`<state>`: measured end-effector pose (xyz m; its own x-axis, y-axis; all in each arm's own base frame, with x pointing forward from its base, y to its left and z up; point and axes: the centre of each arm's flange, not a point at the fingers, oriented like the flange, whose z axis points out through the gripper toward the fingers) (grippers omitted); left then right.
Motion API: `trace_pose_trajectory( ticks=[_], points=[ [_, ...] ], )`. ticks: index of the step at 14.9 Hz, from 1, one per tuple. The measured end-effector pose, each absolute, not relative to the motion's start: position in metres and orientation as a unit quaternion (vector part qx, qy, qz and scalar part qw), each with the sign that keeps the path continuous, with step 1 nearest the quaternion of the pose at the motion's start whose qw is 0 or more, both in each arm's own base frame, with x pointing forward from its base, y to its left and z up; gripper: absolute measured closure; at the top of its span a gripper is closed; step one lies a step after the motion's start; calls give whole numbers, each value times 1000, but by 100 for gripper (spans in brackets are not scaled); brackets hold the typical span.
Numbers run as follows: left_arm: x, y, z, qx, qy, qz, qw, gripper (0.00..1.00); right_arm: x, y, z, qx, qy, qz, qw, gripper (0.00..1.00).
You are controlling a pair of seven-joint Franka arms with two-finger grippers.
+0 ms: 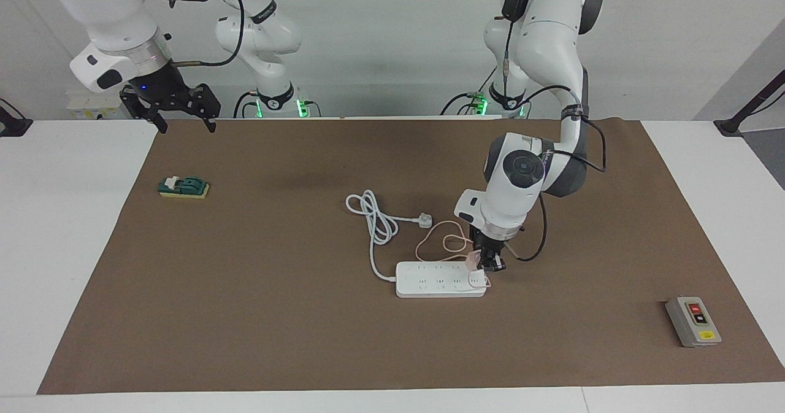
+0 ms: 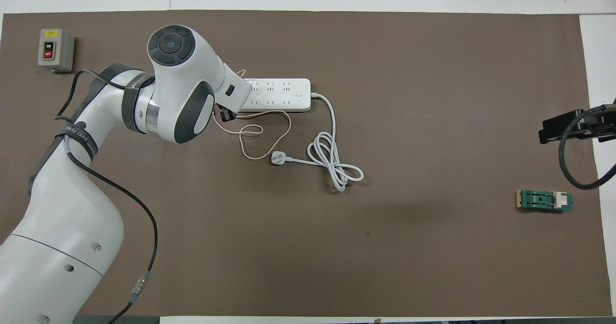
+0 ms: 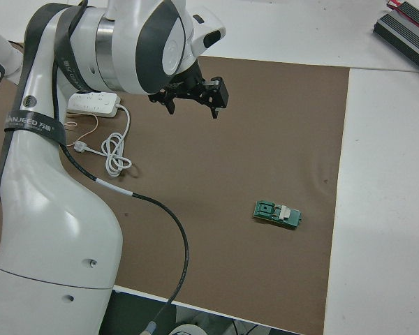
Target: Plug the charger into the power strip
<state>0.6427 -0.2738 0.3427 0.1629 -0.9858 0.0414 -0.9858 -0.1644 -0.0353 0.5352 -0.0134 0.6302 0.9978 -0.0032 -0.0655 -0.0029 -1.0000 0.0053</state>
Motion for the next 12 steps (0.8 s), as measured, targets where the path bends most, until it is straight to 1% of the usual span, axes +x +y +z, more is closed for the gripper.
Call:
trace_pose_trajectory(
  ticks=[12],
  points=[
    [642,-273,343,-752,658,-28,0,68,535,-13,630,999,-2,-33,3,0]
  ],
)
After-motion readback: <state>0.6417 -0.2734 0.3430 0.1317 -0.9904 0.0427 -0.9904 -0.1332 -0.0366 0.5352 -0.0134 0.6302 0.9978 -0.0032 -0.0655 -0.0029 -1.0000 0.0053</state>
